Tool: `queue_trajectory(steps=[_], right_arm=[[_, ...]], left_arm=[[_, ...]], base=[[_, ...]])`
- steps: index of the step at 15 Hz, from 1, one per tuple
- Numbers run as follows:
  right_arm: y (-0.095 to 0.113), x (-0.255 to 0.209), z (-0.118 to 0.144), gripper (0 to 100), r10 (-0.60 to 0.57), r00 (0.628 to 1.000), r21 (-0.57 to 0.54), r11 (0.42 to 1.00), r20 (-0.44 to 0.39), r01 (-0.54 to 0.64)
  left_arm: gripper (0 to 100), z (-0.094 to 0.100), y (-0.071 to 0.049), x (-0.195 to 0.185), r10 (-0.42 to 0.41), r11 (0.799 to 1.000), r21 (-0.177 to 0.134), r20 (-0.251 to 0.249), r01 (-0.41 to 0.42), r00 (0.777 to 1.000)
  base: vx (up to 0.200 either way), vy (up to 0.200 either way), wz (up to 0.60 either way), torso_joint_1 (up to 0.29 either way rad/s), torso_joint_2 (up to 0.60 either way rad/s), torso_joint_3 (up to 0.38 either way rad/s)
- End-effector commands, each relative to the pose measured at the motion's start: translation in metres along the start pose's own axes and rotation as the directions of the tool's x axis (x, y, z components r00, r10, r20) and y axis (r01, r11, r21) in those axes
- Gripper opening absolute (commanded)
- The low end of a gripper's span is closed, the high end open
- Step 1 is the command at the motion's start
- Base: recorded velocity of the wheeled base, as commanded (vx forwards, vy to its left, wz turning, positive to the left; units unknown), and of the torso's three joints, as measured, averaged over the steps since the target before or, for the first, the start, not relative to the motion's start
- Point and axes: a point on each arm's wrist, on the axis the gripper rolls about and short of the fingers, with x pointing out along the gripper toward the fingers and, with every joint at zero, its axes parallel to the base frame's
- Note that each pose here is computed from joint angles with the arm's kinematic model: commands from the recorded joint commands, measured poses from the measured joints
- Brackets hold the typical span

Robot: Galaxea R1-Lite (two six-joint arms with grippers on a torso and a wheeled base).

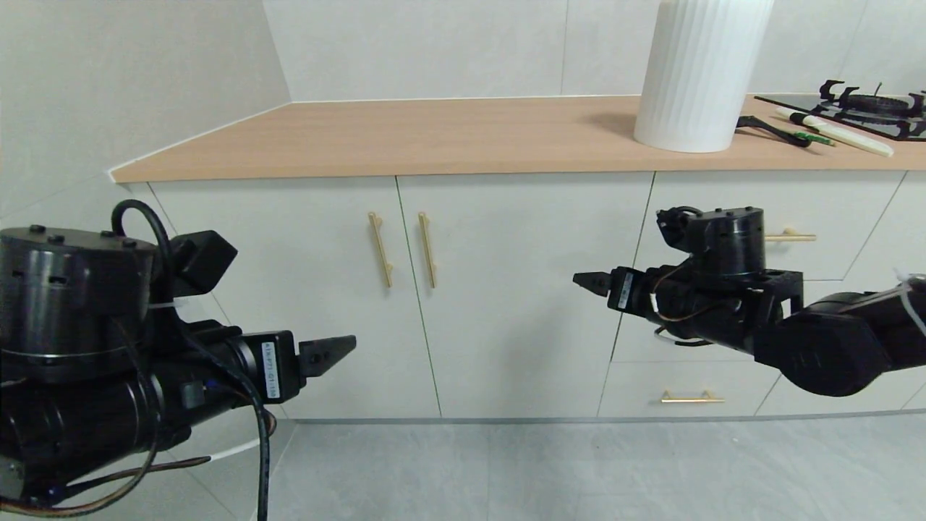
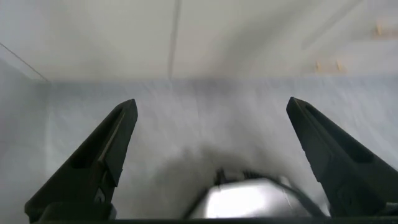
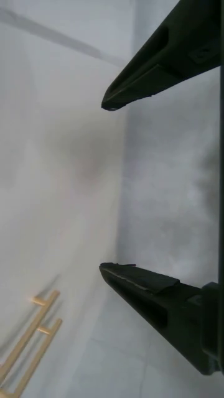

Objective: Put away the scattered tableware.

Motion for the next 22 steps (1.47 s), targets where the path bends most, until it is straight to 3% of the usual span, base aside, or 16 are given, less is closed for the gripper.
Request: queue_trajectory(steps=[1,2,3,4,5,7,9,11,13,15,16,17,20,22], right_arm=[[0.005,-0.048,0.021,100,0.002,0.995,-0.06,0.998,0.101,0.004],[0.003,-0.073,0.028,100,0.002,0.99,-0.109,0.994,0.143,0.014],[0.002,-0.083,0.031,100,-0.003,0.987,-0.124,0.992,0.161,0.023],[-0.001,-0.111,0.031,100,-0.034,0.977,-0.132,0.989,0.21,0.063],[-0.001,-0.115,0.03,100,-0.04,0.976,-0.13,0.989,0.216,0.069],[-0.014,-0.168,0.024,100,-0.099,0.948,-0.111,0.984,0.304,0.138],[-0.025,-0.204,0.014,100,-0.101,0.931,-0.121,0.981,0.352,0.152],[-0.033,-0.236,-0.004,100,-0.092,0.918,-0.136,0.978,0.386,0.155],[-0.043,-0.269,-0.018,100,-0.098,0.88,-0.166,0.967,0.465,0.195],[-0.049,-0.297,-0.035,100,-0.079,0.85,-0.196,0.958,0.521,0.21],[-0.052,-0.315,-0.045,100,-0.081,0.836,-0.202,0.954,0.542,0.223],[-0.054,-0.325,-0.05,100,-0.079,0.832,-0.203,0.953,0.549,0.224],[-0.06,-0.359,-0.071,100,-0.134,0.791,-0.228,0.917,0.596,0.327],[-0.061,-0.373,-0.082,100,-0.156,0.757,-0.226,0.899,0.634,0.374]], left_arm=[[100,0.01,0.007,-0.01,0.035,0.999,0.005,0.085,-0.035,0.996],[100,0.017,0.012,-0.015,0.055,0.998,0.03,0.157,-0.061,0.986],[100,0.019,0.013,-0.018,0.063,0.997,0.038,0.186,-0.071,0.98],[100,0.022,0.017,-0.033,0.094,0.993,0.051,0.261,-0.111,0.961],[100,0.022,0.018,-0.035,0.096,0.992,0.052,0.271,-0.114,0.958],[100,0.013,0.029,-0.078,0.08,0.988,0.093,0.368,-0.122,0.927],[100,0.0,0.037,-0.106,0.066,0.985,0.114,0.43,-0.127,0.9],[100,-0.015,0.048,-0.133,0.082,0.986,0.088,0.482,-0.142,0.872],[100,-0.03,0.06,-0.166,0.124,0.982,0.055,0.527,-0.179,0.841],[100,-0.048,0.067,-0.192,0.171,0.97,0.043,0.579,-0.239,0.797],[100,-0.06,0.069,-0.208,0.206,0.96,0.022,0.617,-0.278,0.759],[100,-0.067,0.07,-0.216,0.216,0.956,0.015,0.636,-0.292,0.741],[100,-0.098,0.072,-0.234,0.282,0.935,-0.019,0.644,-0.353,0.712],[100,-0.111,0.072,-0.245,0.28,0.935,-0.036,0.683,-0.352,0.675]], base=[[0.0,0.0,0.0,0.0,0.0,0.0],[0.0,0.0,0.0,0.0,0.0,0.0],[0.0,0.0,0.0,0.0,0.0,0.0],[0.0,0.0,0.0,0.0,0.0,0.0],[0.0,0.0,0.0,0.0,0.0,0.0],[0.0,0.0,0.0,0.0,0.0,0.0],[0.0,0.0,0.0,0.0,0.0,0.0],[0.0,0.0,0.0,0.0,0.0,0.0],[0.0,0.0,0.0,0.0,0.0,0.0],[0.0,0.0,0.0,0.0,0.0,0.0],[0.0,0.0,0.0,0.0,0.0,0.0],[0.0,0.0,0.0,0.0,0.0,0.0],[0.0,0.0,0.0,0.0,0.0,0.0],[0.0,0.0,0.0,0.0,0.0,0.0]])
